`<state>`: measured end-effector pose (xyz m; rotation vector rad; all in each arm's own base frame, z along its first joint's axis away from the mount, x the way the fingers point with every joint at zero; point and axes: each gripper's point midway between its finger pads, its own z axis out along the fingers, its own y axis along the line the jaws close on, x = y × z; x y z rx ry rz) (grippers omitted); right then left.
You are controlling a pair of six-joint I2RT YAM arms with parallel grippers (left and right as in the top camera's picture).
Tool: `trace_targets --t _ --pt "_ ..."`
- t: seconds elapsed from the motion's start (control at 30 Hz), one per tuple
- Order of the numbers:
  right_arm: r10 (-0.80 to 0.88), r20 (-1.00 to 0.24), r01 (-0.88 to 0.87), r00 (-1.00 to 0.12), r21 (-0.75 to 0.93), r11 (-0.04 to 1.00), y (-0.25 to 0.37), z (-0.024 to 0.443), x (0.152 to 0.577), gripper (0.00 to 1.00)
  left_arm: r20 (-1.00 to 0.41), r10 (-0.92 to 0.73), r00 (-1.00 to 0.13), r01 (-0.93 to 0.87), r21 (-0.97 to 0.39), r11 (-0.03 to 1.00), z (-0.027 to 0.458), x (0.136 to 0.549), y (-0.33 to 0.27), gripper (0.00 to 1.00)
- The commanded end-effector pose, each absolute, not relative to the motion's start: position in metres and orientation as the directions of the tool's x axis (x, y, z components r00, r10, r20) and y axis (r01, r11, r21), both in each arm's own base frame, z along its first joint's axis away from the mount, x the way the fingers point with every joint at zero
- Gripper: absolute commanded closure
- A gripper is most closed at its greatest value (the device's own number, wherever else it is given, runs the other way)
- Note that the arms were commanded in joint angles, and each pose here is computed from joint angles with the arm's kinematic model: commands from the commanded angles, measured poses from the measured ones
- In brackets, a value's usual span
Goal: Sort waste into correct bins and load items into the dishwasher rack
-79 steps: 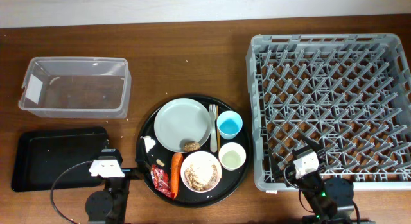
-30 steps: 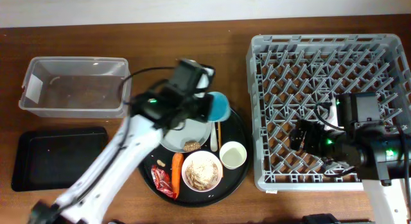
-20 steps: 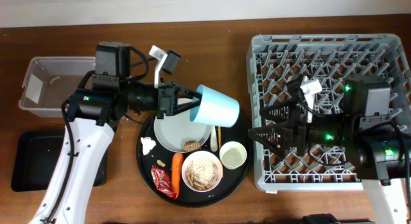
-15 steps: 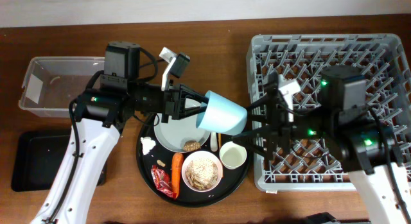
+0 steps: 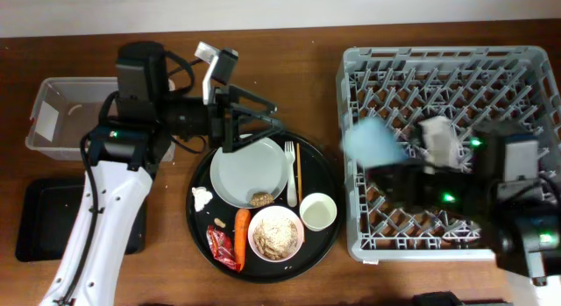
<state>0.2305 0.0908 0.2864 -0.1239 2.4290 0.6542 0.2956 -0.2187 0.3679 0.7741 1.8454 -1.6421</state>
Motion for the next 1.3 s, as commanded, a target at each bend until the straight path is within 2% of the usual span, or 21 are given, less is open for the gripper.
trace_targets --t 0.0,0.03,0.1,0.13,0.23,0.27,0.4,0.47,0.5,0.53,0.63,0.7,0.77,0.8,0.87,0.9,0.97,1.03,1.13,1.17,1.27 --pt "0.364 -0.529 0.265 -0.766 0.256 0.930 -0.016 0.269 0.223 0.47 -0.716 0.046 -0.697 0.717 -0.691 0.090 0.379 0.291 -0.214 0.18" --pt "0.505 -0.482 0.455 -0.716 0.227 0.861 -0.055 0.259 0.209 0.47 -0.718 0.045 -0.694 0.719 -0.689 0.091 0.380 0.291 -0.214 0.19" --pt "0.673 -0.382 0.641 -0.634 0.226 0.733 -0.096 0.241 0.196 0.47 -0.713 0.043 -0.700 0.713 -0.693 0.103 0.378 0.292 -0.213 0.23" --pt "0.728 -0.318 0.701 -0.607 0.217 0.679 -0.113 0.227 0.197 0.47 -0.707 0.039 -0.706 0.704 -0.693 0.156 0.370 0.296 -0.214 0.24" --pt "0.807 -0.119 0.787 -0.578 0.180 0.590 -0.141 0.181 0.204 0.47 -0.640 0.102 -0.761 0.581 -0.604 0.546 0.305 0.305 -0.207 0.23" --pt "0.812 -0.060 0.796 -0.580 0.167 0.581 -0.145 0.165 0.208 0.48 -0.614 0.143 -0.776 0.550 -0.548 0.630 0.287 0.300 -0.204 0.23" --pt "0.808 0.060 0.800 -0.586 0.199 0.566 -0.139 0.142 0.218 0.47 -0.589 0.203 -0.782 0.538 -0.473 0.698 0.269 0.294 -0.205 0.22" --pt "0.806 0.085 0.803 -0.586 0.193 0.563 -0.136 0.141 0.214 0.26 -0.590 0.202 -0.782 0.531 -0.461 0.711 0.268 0.296 -0.203 0.22" --pt "0.802 0.093 0.801 -0.590 0.192 0.567 -0.134 0.141 0.213 0.19 -0.590 0.202 -0.782 0.531 -0.461 0.711 0.268 0.296 -0.203 0.15" --pt "0.783 0.099 0.782 -0.614 0.216 0.585 -0.130 0.143 0.214 0.16 -0.586 0.204 -0.784 0.524 -0.450 0.723 0.266 0.296 -0.201 0.14" --pt "0.765 0.072 0.755 -0.640 0.248 0.608 -0.128 0.166 0.218 0.16 -0.585 0.252 -0.771 0.542 -0.394 0.743 0.259 0.291 -0.206 0.14" --pt "0.669 -0.112 0.570 -0.735 0.431 0.699 -0.099 0.241 0.234 0.14 -0.562 0.357 -0.746 0.567 -0.256 0.783 0.235 0.288 -0.222 0.17" --pt "0.590 -0.328 0.393 -0.738 0.502 0.770 -0.054 0.304 0.225 0.14 -0.455 0.481 -0.749 0.609 -0.189 0.770 0.187 0.279 -0.251 0.26" --pt "0.549 -0.387 0.337 -0.740 0.493 0.802 -0.038 0.316 0.216 0.14 -0.377 0.527 -0.762 0.621 -0.193 0.760 0.157 0.274 -0.263 0.33" --pt "0.483 -0.481 0.248 -0.732 0.473 0.846 -0.012 0.335 0.195 0.11 -0.241 0.560 -0.792 0.605 -0.199 0.771 0.111 0.267 -0.270 0.40" --pt "0.477 -0.500 0.241 -0.723 0.465 0.852 -0.009 0.338 0.189 0.11 -0.197 0.571 -0.797 0.603 -0.195 0.773 0.095 0.265 -0.271 0.45" --pt "0.481 -0.487 0.249 -0.729 0.466 0.849 -0.008 0.336 0.187 0.11 -0.125 0.579 -0.806 0.592 -0.174 0.787 0.067 0.265 -0.268 0.48" --pt "0.486 -0.466 0.258 -0.739 0.471 0.844 -0.010 0.332 0.190 0.11 -0.073 0.586 -0.807 0.588 -0.192 0.786 0.050 0.259 -0.270 0.58" --pt "0.489 -0.454 0.264 -0.744 0.473 0.841 -0.011 0.330 0.191 0.11 -0.069 0.594 -0.802 0.595 -0.192 0.781 0.049 0.257 -0.272 0.99" --pt "0.489 -0.453 0.264 -0.745 0.473 0.841 -0.011 0.330 0.191 0.11 -0.058 0.590 -0.805 0.589 -0.192 0.785 0.059 0.257 -0.272 0.99" --pt "0.476 -0.448 0.252 -0.757 0.472 0.845 -0.008 0.329 0.189 0.11 -0.129 0.558 -0.820 0.572 -0.212 0.792 0.137 0.274 -0.271 0.99"
